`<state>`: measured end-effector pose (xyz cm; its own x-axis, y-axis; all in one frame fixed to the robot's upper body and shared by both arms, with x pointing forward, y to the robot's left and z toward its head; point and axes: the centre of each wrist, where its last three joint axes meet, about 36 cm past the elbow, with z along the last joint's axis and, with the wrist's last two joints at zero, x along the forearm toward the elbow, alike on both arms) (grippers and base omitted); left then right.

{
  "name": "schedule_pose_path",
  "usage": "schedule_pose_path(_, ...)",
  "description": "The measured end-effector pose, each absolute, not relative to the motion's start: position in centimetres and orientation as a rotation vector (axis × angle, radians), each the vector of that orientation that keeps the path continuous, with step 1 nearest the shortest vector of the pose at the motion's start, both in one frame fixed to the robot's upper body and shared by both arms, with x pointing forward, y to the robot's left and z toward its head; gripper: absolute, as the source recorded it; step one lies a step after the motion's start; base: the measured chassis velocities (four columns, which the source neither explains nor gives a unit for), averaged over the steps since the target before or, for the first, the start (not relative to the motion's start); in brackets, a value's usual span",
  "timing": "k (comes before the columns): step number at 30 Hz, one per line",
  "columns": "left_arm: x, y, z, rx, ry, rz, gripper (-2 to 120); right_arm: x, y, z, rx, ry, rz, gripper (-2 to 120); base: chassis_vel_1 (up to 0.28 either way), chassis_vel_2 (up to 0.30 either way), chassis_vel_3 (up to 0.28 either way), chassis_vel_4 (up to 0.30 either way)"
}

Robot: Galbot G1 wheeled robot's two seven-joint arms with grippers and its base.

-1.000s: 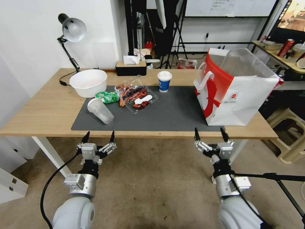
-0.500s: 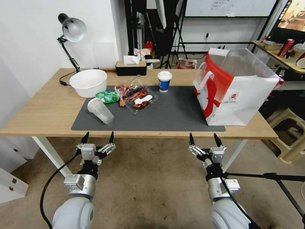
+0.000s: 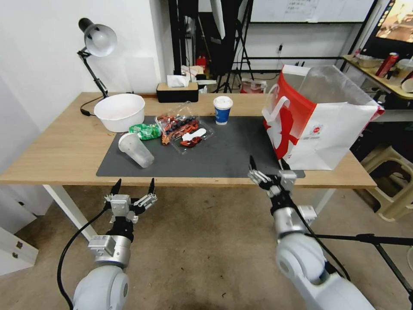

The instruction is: Pick up the trash from the table and place it into the takeout bag.

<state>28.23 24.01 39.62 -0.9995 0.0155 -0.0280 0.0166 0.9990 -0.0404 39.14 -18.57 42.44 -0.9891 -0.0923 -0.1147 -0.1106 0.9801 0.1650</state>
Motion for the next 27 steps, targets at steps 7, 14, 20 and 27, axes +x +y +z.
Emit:
schedule_pose_path(7,28.1,24.0,39.8,0.024,3.111,-0.06,100,43.9,-17.7,43.4,-0.169,3.056,0.284,100,0.0,0.0,0.0,0.0)
schedule_pose_path(14,27.9,24.3,40.0,0.013,3.104,-0.05,100,50.2,-16.2,44.9,-0.162,3.119,0.265,100,0.0,0.0,0.0,0.0)
schedule_pose_path(20,27.8,24.4,40.0,0.004,3.098,-0.048,100,54.5,-14.1,45.9,-0.162,3.168,0.251,100,0.0,0.0,0.0,0.0)
schedule_pose_path(27,27.8,24.5,40.1,-0.011,3.089,-0.056,100,58.8,-12.6,46.1,-0.133,3.231,0.2,100,0.0,0.0,0.0,0.0)
